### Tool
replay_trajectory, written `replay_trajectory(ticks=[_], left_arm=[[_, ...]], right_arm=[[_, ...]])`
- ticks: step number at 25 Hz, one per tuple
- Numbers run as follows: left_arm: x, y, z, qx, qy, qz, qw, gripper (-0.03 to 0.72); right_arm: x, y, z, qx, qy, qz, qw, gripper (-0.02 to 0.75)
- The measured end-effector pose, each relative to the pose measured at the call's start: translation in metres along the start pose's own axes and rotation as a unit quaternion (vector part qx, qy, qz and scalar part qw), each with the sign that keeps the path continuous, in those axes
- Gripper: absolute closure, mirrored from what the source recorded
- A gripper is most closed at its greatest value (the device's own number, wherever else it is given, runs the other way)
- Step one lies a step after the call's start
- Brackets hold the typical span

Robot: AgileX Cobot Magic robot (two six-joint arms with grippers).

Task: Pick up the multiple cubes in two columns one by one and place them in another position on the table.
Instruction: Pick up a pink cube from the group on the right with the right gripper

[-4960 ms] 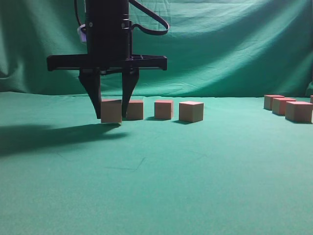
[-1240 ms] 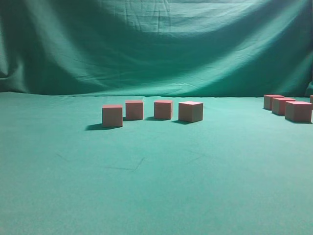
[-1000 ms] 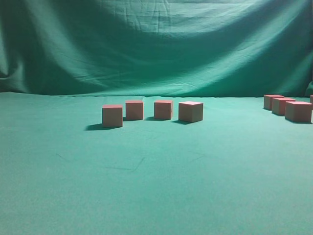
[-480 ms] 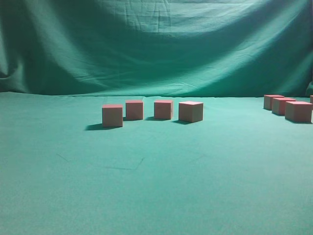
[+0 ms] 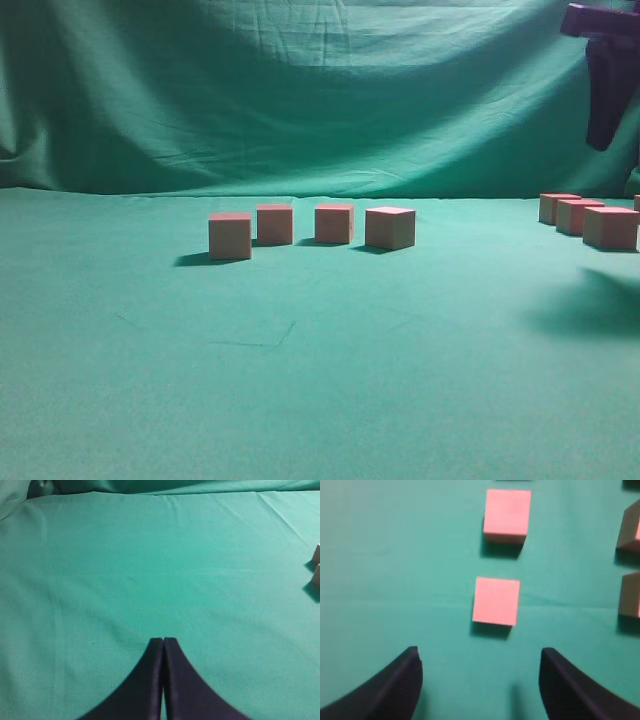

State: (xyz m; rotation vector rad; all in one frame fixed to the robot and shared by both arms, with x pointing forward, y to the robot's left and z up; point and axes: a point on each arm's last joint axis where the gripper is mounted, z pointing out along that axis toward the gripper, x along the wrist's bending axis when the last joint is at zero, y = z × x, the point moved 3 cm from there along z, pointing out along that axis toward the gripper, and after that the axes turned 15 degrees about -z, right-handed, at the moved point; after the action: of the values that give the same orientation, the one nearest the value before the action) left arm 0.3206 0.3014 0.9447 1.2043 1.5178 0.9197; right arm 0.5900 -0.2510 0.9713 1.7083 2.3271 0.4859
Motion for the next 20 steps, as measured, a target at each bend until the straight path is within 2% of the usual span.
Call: replay_trajectory(ticks=[14, 15, 16, 17, 20], left_arm=[[0.000, 0.000, 0.000, 0.000, 0.000, 0.000, 1.000, 0.688], [0.000, 0.000, 0.000, 0.000, 0.000, 0.000, 1.000, 0.688], [0.000, 0.000, 0.000, 0.000, 0.000, 0.000, 1.000, 0.688], [0.000, 0.000, 0.000, 0.000, 0.000, 0.000, 1.000, 0.688], [0.000, 0.000, 0.000, 0.000, 0.000, 0.000, 1.000, 0.688]], right_arm=[[-0.011, 0.008, 0.054, -0.013, -0.020, -0.006, 1.000, 0.248], [-0.011, 0.007, 0.056, -0.012, -0.020, -0.006, 1.000, 0.302], [-0.012, 0.008, 0.058, -0.013, -0.021, -0.006, 1.000, 0.303], [-0.012, 0.008, 0.060, -0.015, -0.022, -0.006, 1.000, 0.358], [-0.013, 0.007, 0.069, -0.011, -0.022, -0.005, 1.000, 0.450]])
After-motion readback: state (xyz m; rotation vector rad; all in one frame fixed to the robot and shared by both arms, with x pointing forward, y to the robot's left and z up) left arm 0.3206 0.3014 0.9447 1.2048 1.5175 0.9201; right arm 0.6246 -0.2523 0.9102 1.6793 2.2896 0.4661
